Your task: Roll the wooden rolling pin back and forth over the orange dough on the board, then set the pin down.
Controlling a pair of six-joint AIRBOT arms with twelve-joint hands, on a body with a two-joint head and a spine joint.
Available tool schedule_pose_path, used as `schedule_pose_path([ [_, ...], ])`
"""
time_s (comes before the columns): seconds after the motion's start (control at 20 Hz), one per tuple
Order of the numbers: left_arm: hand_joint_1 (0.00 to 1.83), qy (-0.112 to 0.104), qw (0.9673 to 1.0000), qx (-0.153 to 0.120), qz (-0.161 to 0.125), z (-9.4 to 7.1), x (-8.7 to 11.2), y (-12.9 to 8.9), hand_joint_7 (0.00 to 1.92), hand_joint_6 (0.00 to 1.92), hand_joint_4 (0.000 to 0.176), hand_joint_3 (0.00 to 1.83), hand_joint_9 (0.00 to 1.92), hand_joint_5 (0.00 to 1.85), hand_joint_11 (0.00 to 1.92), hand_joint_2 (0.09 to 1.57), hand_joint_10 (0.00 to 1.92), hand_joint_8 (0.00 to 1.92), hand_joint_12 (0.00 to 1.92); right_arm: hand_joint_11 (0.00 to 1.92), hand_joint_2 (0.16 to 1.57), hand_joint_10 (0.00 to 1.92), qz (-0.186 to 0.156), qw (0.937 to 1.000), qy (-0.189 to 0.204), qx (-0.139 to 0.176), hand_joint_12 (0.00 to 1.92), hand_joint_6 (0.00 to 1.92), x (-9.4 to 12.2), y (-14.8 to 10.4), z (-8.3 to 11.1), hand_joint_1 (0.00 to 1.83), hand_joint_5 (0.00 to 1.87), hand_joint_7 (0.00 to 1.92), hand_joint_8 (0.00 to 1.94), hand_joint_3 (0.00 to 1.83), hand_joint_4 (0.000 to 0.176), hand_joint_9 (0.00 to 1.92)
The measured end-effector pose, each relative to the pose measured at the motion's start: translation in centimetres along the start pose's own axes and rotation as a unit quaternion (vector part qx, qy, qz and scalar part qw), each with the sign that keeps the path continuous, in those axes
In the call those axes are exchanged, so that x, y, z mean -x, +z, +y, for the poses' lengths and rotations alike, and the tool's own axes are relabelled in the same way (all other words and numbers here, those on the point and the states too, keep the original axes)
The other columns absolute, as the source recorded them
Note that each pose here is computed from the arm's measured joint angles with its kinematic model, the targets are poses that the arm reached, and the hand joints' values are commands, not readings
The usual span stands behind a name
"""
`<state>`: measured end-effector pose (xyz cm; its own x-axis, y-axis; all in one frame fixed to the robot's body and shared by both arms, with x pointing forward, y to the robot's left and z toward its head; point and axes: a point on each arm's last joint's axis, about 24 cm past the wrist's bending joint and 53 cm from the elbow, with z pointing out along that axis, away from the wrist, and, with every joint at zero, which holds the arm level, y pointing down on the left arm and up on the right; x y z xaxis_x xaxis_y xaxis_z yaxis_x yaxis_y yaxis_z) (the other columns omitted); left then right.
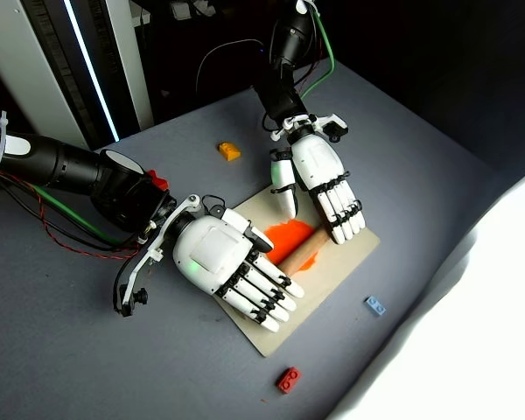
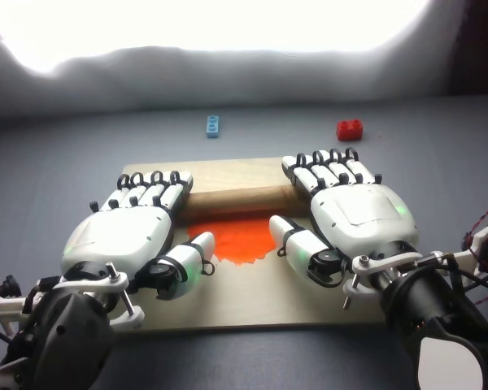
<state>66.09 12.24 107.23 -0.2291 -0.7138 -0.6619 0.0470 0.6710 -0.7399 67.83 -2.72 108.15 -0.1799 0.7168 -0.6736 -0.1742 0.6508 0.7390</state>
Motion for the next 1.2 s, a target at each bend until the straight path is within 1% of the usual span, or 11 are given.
schedule_pose_path([
  [0.1,0.00,-0.002,1.0000,0.000,0.002,-0.1,-0.2,-0.3,0.02,0.00,0.000,0.02,0.00,0.01,0.00,1.57,0.00,0.00,0.00,0.00,1.57,0.01,0.000,1.0000,0.000,-0.001,0.28,0.01,0.1,0.0,0.0,0.00,0.15,0.15,0.00,0.01,0.000,0.12],
  [0.15,0.00,-0.003,1.0000,0.000,0.003,-0.1,-0.4,-0.5,0.00,0.00,0.000,0.02,0.00,0.00,0.00,1.57,0.00,0.00,0.00,0.00,1.57,0.01,0.000,1.0000,0.000,0.000,0.35,0.01,0.2,-0.1,0.0,0.00,0.16,0.16,0.00,0.01,0.000,0.14],
  [0.25,0.00,-0.004,1.0000,-0.001,0.005,-0.3,-0.5,-0.6,0.00,0.00,0.000,0.02,0.00,0.00,0.00,1.57,0.00,0.00,0.00,0.00,1.57,0.01,0.001,1.0000,0.000,-0.001,0.35,0.01,0.2,-0.2,0.0,0.00,0.16,0.16,0.00,0.01,0.000,0.14],
  [0.45,0.00,-0.002,0.9999,-0.005,0.012,-0.5,-1.1,-1.3,0.00,0.00,0.000,0.02,0.00,0.00,0.00,1.57,0.00,0.00,0.00,0.00,1.57,0.00,0.004,1.0000,0.003,-0.001,0.27,0.00,0.4,-0.6,0.1,0.00,0.14,0.15,0.00,0.01,0.000,0.13],
  [0.5,0.00,-0.002,0.9999,-0.005,0.013,-0.4,-1.1,-1.5,0.01,0.00,0.000,0.02,0.00,0.01,0.00,1.57,0.00,0.00,0.00,0.00,1.57,0.01,0.005,1.0000,0.004,-0.001,0.30,0.01,0.4,-0.7,0.2,0.00,0.15,0.16,0.00,0.01,0.000,0.14],
  [0.75,0.00,0.001,0.9999,-0.006,0.014,-0.2,-1.2,-2.0,0.02,0.00,0.000,0.02,0.00,0.01,0.00,1.57,0.00,0.01,0.00,0.00,1.57,0.00,0.007,1.0000,0.005,-0.003,0.31,0.00,0.6,-0.9,0.2,0.00,0.15,0.16,0.00,0.01,0.000,0.13],
  [0.95,0.00,-0.001,0.9999,-0.005,0.016,-0.2,-1.3,-2.4,0.02,0.00,0.000,0.02,0.00,0.01,0.00,1.57,0.00,0.00,0.00,0.00,1.57,0.00,0.007,1.0000,0.004,-0.003,0.27,0.00,0.8,-1.1,0.2,0.00,0.14,0.16,0.00,0.01,0.000,0.12],
  [1.0,0.00,0.001,0.9998,-0.004,0.018,0.0,-1.3,-2.7,0.01,0.00,0.000,0.02,0.00,0.01,0.00,1.57,0.00,0.00,0.00,0.00,1.57,0.01,0.009,0.9999,0.005,-0.004,0.33,0.01,0.7,-1.3,0.3,0.00,0.17,0.18,0.01,0.01,0.000,0.15],
  [1.05,0.00,0.000,0.9998,-0.004,0.018,0.0,-1.2,-2.8,0.01,0.00,0.000,0.02,0.00,0.01,0.00,1.57,0.00,0.00,0.00,0.00,1.57,0.01,0.009,0.9999,0.004,-0.004,0.35,0.01,0.7,-1.3,0.3,0.00,0.17,0.18,0.00,0.01,0.000,0.14],
  [1.1,0.00,0.000,0.9998,-0.003,0.018,0.0,-1.1,-2.8,0.01,0.00,0.000,0.02,0.00,0.00,0.00,1.57,0.00,0.00,0.00,0.00,1.57,0.01,0.009,1.0000,0.002,-0.004,0.28,0.01,0.7,-1.4,0.3,0.00,0.14,0.15,0.00,0.01,0.000,0.12],
  [1.2,0.00,0.000,0.9998,-0.001,0.019,0.0,-1.0,-2.9,0.01,0.00,0.000,0.02,0.00,0.01,0.00,1.57,0.00,0.00,0.00,0.00,1.57,0.00,0.010,0.9999,0.001,-0.005,0.27,0.00,0.5,-1.5,0.2,0.00,0.14,0.15,0.00,0.01,0.000,0.12],
])
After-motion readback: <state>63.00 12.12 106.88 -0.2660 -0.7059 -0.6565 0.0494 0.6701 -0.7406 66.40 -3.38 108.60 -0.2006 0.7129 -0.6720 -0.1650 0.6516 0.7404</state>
